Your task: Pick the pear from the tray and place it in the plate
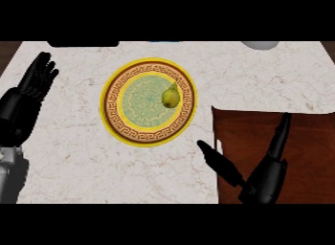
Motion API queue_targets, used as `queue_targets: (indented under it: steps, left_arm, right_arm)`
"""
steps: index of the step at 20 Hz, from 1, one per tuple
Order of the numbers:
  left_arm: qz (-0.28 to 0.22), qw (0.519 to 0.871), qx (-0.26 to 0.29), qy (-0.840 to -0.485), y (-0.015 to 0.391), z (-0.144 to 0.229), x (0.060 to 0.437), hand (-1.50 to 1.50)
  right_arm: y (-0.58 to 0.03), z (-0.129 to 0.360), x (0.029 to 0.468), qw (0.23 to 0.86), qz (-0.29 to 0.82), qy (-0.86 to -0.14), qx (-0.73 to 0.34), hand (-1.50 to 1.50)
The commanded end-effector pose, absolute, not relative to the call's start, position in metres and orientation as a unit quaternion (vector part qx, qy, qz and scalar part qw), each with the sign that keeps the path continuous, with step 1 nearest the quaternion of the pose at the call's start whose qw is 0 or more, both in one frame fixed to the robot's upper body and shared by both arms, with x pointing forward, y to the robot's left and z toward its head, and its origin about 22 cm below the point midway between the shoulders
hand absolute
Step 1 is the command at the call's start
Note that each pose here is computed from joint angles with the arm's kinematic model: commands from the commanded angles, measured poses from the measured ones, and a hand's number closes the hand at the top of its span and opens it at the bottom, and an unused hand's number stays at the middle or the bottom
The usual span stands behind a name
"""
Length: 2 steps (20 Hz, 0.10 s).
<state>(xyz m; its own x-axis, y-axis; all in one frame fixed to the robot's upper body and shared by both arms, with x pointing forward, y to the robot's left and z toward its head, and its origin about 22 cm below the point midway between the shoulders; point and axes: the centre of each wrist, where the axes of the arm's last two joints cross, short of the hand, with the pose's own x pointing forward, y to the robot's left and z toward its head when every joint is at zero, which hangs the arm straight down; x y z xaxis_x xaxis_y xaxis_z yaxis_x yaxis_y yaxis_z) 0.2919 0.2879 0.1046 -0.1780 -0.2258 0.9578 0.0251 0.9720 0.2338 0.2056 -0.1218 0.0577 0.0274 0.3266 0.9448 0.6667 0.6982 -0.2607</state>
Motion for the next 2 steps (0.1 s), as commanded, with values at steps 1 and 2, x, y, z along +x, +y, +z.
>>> queue_targets:
  steps: [1, 2]
  left_arm:
    - [-0.103, 0.638, 0.067, -0.760, 0.276, 0.106, 0.303, 0.00]
    - [-0.103, 0.632, 0.063, -0.766, 0.291, 0.106, 0.302, 0.00]
  right_arm:
    - [-0.125, 0.068, 0.184, 0.614, -0.119, -0.673, -0.394, -1.50]
    - [-0.133, 0.056, 0.179, 0.612, -0.123, -0.671, -0.400, -1.50]
